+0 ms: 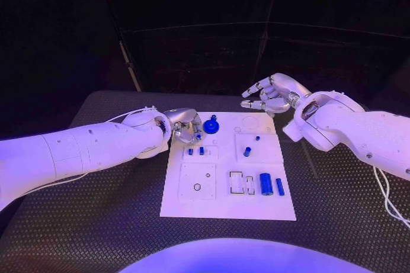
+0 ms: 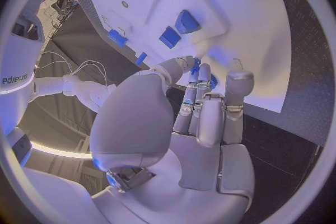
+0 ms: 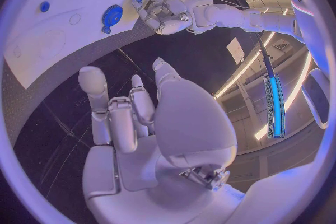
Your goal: Assemble the parts on the task board
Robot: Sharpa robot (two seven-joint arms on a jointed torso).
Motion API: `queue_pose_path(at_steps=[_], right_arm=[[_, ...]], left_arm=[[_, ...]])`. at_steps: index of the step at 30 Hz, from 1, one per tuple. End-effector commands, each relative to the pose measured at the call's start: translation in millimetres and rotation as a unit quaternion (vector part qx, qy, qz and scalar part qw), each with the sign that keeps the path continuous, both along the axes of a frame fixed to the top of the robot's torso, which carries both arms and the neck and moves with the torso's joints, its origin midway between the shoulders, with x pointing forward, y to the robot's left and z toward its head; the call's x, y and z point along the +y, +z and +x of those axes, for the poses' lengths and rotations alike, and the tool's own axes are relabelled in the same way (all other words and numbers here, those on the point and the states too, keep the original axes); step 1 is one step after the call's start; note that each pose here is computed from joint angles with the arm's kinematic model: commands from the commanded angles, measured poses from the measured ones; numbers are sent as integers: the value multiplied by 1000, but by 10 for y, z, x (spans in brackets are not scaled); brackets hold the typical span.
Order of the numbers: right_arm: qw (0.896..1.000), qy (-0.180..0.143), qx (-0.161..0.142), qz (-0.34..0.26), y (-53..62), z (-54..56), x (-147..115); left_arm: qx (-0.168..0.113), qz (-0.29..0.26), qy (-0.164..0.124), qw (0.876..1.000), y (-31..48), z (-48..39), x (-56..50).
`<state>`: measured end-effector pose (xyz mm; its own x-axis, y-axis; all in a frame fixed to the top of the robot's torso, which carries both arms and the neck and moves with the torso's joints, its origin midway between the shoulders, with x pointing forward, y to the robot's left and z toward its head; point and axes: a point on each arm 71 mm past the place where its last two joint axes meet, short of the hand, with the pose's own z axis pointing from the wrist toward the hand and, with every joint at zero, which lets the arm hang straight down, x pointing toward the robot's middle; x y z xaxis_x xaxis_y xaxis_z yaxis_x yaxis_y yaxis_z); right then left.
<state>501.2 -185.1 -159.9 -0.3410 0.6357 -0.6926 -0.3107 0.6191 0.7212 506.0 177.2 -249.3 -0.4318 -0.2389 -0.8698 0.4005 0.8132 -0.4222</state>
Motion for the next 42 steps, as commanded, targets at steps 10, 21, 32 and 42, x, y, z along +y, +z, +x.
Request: queue_pose_path(at_steps=[10,21,32,42], right_arm=[[1000,4,-3,3,16,-2,11],[1000,4,-3,2,14,1,10],[1000,3,-3,2,12,4,6],[1000,3,-2,1,8,10,-1]], left_arm=[[13,4,-4,1000,-23,-4,-24],[16,4,-9,1000,-32,-19,-40],[15,5,-5,1000,-37,-13,-24],[17,6,-4,1000,-42,-10,-20]])
